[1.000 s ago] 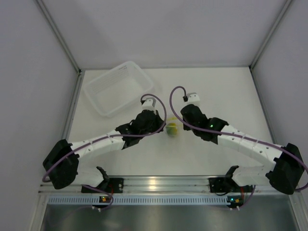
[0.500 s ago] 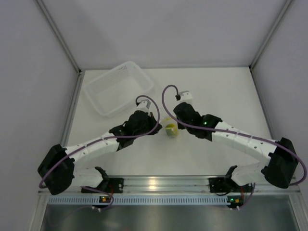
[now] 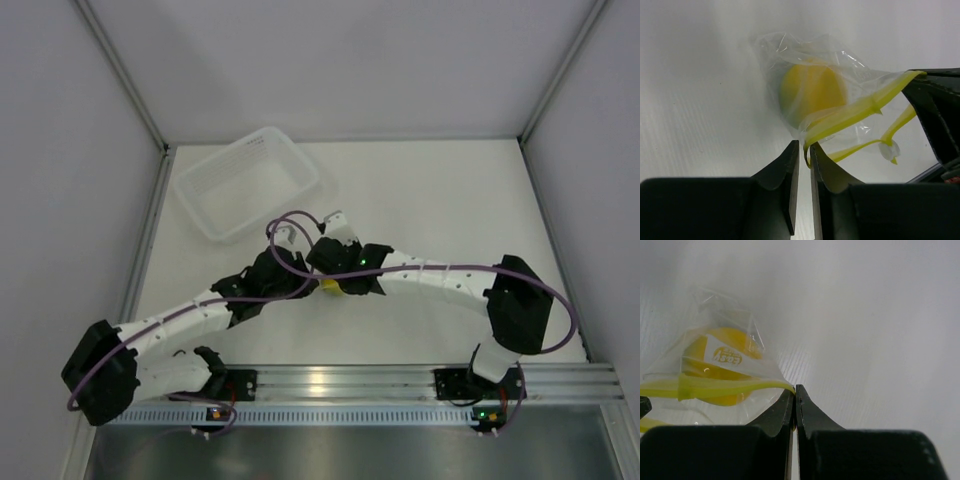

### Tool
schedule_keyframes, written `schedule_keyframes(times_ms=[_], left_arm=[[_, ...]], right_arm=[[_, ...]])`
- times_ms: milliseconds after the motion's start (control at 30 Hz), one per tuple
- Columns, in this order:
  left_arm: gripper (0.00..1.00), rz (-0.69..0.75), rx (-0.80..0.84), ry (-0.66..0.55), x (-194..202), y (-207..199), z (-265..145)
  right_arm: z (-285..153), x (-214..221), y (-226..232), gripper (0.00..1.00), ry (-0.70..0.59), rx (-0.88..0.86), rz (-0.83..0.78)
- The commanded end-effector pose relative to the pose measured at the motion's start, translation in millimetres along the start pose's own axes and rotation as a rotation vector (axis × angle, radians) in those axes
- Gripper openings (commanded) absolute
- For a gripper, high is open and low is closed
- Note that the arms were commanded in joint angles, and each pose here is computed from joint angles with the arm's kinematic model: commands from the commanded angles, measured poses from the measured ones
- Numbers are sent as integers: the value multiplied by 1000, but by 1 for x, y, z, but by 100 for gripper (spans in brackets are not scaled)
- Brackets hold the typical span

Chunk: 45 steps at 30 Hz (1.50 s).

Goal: Open the zip-top bag and remove the fake food

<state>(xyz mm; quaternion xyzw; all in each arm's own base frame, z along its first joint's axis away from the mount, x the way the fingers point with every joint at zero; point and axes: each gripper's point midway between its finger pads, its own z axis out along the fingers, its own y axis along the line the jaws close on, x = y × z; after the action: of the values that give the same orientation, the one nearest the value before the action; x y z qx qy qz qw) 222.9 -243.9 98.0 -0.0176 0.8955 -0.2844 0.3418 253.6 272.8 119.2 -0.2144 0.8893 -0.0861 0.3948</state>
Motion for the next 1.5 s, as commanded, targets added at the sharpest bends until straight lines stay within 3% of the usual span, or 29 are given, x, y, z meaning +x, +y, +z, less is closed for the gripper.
schedule_keyframes(times_ms=[0, 233, 400, 600, 967, 1233, 1467], left_arm=[[20, -13, 57, -54, -15, -12, -23], [45, -58, 61, -139, -35, -14, -51], [35, -99, 190, -166, -56, -51, -71], [18, -199, 286, -208, -75, -83, -67], [8, -358, 277, -240, -70, -87, -30], [1, -317, 153, -215, -49, -81, 8], [0, -192, 42, -155, -29, -81, 40]], right_arm=[[-14, -15, -8, 0, -38, 36, -4], [-13, -21, 15, 0, -61, -54, 29], [-11, -22, 24, 0, -66, -82, 64], [-19, -30, 33, 0, -127, -181, 188], [-24, -32, 34, 0, -170, -309, 369], [-24, -34, 25, 0, -172, -373, 456], [-12, -23, 19, 0, -141, -361, 461]])
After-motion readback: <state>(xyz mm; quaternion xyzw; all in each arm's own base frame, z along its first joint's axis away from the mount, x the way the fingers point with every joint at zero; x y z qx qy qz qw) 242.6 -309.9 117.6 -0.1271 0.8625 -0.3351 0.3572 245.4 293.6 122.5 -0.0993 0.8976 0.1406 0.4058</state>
